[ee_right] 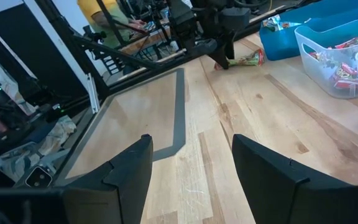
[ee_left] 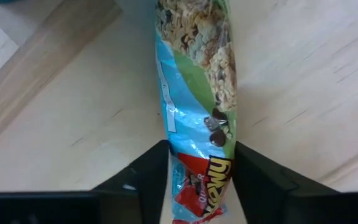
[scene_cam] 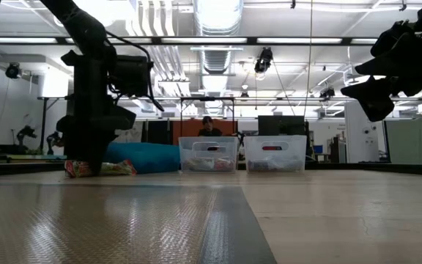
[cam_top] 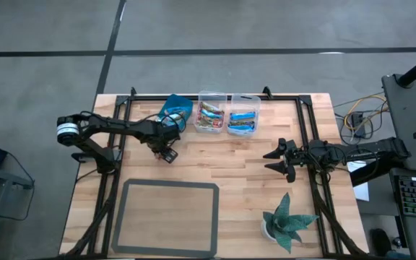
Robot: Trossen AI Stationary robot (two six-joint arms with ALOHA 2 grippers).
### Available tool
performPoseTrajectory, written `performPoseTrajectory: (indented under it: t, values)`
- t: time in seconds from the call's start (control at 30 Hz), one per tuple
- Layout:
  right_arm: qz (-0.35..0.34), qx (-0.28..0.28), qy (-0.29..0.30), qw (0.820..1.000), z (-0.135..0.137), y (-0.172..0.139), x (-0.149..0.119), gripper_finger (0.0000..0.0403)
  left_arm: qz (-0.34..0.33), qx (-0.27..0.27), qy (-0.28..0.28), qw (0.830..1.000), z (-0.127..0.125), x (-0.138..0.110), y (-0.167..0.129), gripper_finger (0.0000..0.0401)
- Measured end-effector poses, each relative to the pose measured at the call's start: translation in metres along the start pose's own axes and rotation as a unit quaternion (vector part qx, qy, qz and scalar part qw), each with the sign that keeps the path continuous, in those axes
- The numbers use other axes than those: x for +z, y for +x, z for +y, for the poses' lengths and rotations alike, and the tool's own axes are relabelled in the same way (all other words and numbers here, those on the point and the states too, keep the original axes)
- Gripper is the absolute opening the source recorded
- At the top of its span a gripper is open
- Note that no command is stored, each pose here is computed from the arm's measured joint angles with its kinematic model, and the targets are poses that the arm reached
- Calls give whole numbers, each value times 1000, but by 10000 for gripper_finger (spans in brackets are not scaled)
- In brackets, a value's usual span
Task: Pick and place Granola Bars by type
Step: Put the red granola bar into the left transparent bin
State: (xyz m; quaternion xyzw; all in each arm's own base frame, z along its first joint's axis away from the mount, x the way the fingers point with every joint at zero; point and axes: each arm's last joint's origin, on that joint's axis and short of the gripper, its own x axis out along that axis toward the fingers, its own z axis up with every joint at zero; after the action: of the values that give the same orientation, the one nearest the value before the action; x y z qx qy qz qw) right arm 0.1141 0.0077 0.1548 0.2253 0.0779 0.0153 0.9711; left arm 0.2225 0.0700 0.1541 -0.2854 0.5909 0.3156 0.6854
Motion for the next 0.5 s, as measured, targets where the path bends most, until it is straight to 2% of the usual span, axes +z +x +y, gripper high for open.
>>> performPoseTrajectory:
  t: [0.23, 0.5]
  values:
    - [0, 0, 0, 1000, 0, 0, 0, 210, 11, -26, 7, 1000, -10, 4, -12, 99]
    - [0, 0, 0, 1000, 0, 0, 0, 210, 6, -51, 48, 998, -33, 16, -55, 27]
